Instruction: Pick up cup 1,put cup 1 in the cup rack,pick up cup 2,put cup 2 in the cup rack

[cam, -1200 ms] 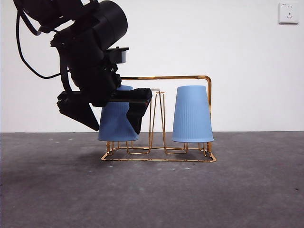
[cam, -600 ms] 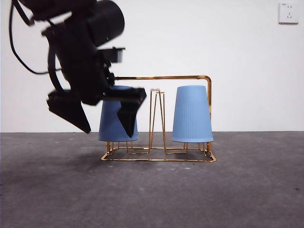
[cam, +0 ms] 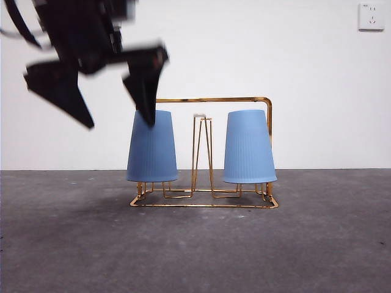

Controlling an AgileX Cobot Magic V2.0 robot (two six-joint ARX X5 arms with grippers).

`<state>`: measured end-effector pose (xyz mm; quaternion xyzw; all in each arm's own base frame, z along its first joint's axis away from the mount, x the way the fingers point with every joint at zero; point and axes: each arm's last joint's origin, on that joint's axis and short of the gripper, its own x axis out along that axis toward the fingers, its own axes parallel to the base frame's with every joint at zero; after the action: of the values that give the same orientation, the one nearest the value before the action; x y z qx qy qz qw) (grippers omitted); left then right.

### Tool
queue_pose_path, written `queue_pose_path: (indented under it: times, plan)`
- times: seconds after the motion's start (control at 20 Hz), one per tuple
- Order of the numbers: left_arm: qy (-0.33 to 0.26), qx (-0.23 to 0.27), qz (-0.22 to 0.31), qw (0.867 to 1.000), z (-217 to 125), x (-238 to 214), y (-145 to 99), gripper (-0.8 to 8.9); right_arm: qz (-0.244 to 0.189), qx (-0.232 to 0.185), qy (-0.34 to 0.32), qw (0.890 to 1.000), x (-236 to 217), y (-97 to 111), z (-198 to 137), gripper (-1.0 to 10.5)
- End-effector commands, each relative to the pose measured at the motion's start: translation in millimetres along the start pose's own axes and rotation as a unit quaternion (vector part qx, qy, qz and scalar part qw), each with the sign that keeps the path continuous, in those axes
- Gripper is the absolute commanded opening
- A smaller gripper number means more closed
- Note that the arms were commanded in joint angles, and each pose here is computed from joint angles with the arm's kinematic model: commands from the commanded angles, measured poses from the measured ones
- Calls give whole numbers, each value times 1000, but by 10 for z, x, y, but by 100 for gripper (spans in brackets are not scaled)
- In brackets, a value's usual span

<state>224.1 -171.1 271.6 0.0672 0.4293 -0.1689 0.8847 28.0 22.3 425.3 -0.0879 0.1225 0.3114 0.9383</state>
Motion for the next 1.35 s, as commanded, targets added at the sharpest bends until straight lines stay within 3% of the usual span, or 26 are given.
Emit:
queue_pose_path:
  times: [0.05,0.35,0.75,0.85,1.35]
  plan:
    - [-13,4,-40,999,-59,-301,-40,562,-1,0,17,1000,8,2,-36,187]
    - [-44,7,-110,993,-268,-964,-36,530,0,-10,71,997,-1,3,-141,187]
    - [-90,-7,-189,978,-562,-1581,105,-21,0,-3,134,991,-14,5,-257,155]
    - [-109,-7,-200,974,-619,-1694,150,-7,-1,-1,154,988,-19,5,-290,-8]
    - [-129,-6,-212,969,-753,-1873,251,-4,12,22,190,982,-3,20,-334,1]
